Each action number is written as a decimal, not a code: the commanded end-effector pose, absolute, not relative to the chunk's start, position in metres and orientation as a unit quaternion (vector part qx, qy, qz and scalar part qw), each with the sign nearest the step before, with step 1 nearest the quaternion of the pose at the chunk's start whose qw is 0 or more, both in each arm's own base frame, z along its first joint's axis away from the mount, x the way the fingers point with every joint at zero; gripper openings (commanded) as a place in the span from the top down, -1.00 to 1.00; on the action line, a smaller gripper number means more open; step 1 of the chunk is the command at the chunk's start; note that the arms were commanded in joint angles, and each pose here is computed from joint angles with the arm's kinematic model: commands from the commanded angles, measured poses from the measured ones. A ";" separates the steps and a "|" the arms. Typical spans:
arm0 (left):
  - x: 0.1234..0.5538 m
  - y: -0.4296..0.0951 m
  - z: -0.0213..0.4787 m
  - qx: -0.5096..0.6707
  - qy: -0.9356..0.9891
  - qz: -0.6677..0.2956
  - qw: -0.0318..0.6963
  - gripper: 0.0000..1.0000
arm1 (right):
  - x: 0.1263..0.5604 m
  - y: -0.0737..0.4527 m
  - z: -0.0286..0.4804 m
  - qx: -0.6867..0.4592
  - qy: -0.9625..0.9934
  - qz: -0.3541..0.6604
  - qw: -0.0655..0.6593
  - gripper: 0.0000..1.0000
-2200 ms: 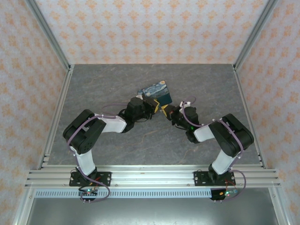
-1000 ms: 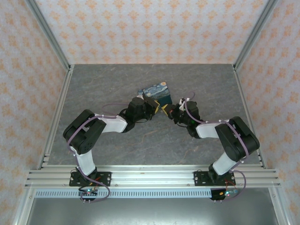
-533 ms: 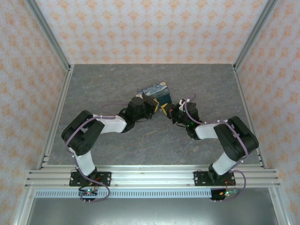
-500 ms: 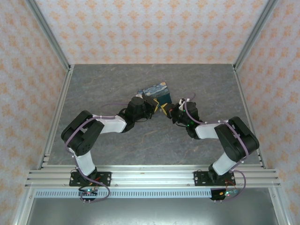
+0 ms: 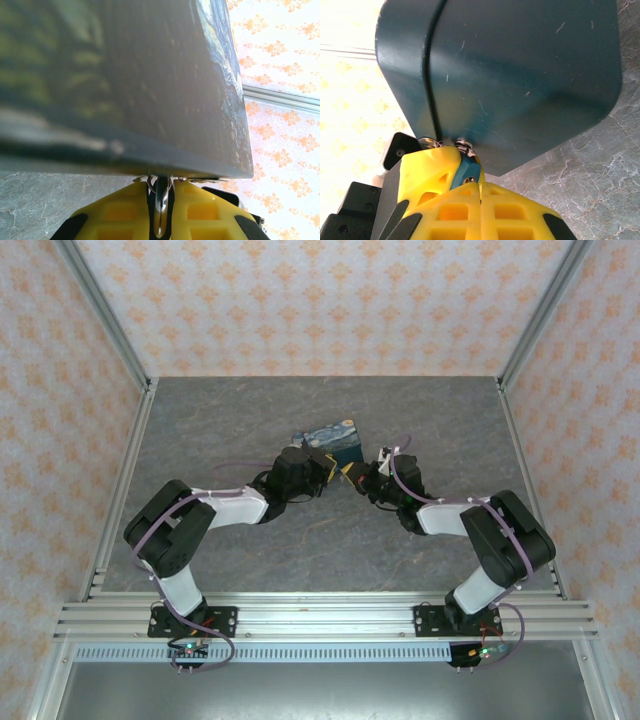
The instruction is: Unlock a padlock with a key
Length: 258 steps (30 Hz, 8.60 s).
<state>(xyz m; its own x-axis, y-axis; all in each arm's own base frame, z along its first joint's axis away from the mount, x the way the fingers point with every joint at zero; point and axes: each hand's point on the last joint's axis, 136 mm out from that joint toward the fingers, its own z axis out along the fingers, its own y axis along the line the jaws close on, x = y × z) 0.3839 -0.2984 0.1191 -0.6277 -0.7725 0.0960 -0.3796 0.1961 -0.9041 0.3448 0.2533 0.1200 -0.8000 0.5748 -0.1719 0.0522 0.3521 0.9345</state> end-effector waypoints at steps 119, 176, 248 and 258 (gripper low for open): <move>0.354 -0.306 0.064 -0.166 0.882 -0.416 0.148 1.00 | 0.301 0.221 0.065 0.017 0.915 0.279 0.290 -0.13; 0.340 -0.309 0.051 -0.143 0.895 -0.411 0.100 1.00 | 0.313 0.225 0.084 0.028 0.891 0.320 0.321 0.27; 0.329 -0.300 0.047 -0.119 0.914 -0.377 0.095 0.97 | 0.318 0.218 0.084 0.115 0.866 0.418 0.251 -0.11; 0.316 -0.302 0.045 -0.110 0.921 -0.363 0.090 -0.08 | 0.321 0.220 0.089 0.140 0.851 0.438 0.252 -0.14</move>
